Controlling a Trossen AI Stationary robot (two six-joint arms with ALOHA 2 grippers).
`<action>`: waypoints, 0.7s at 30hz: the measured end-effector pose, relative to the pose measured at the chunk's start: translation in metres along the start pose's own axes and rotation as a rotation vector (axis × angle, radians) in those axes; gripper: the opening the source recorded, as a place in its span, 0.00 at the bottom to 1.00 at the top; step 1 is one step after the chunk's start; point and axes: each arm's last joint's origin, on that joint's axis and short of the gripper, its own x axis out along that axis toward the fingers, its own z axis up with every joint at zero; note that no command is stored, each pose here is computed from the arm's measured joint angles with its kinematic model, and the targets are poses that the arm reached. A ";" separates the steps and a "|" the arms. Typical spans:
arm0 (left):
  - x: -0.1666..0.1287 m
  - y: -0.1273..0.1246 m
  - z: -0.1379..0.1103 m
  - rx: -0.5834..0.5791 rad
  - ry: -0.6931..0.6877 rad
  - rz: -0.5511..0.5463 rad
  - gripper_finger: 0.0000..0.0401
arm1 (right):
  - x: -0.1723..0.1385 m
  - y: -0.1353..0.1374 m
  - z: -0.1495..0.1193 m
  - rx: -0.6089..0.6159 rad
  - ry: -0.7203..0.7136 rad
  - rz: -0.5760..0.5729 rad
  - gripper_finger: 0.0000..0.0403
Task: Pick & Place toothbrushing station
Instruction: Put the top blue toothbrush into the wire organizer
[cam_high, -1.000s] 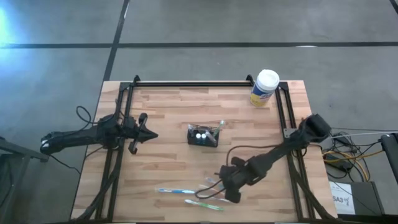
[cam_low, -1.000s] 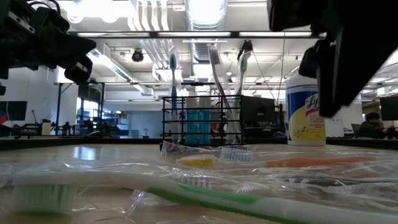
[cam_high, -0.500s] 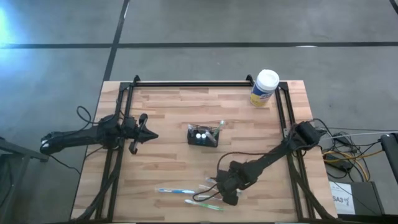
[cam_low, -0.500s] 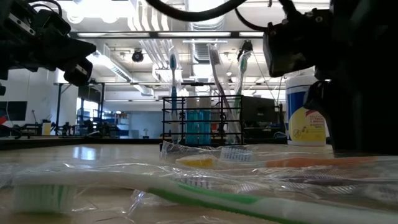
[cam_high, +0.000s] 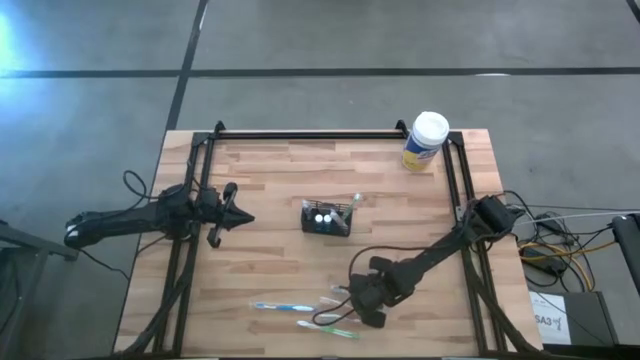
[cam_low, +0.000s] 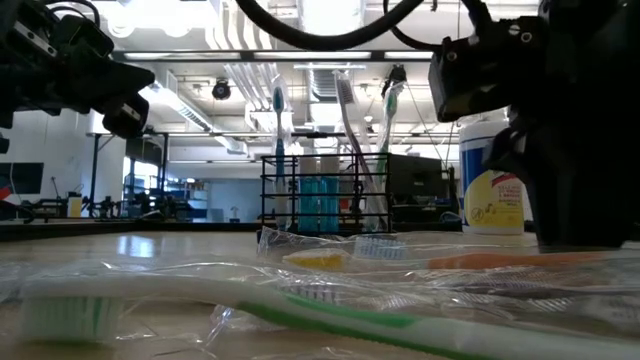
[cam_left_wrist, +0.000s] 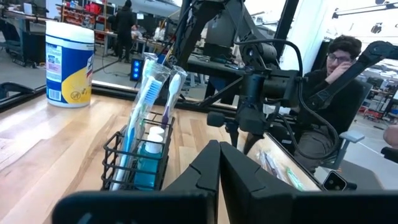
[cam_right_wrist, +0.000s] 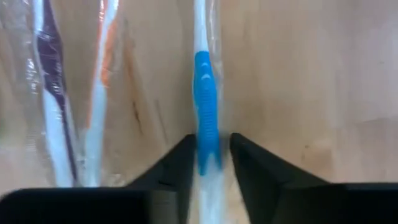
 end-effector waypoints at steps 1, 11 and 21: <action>0.000 0.000 0.000 0.000 0.000 0.000 0.03 | -0.001 -0.001 0.000 -0.005 -0.004 -0.005 0.16; 0.000 0.000 0.000 -0.003 0.002 0.000 0.03 | -0.041 -0.017 0.004 -0.042 -0.251 -0.146 0.06; 0.001 -0.002 0.005 0.018 -0.052 -0.025 0.02 | -0.106 -0.025 0.015 -0.177 -0.816 0.072 0.05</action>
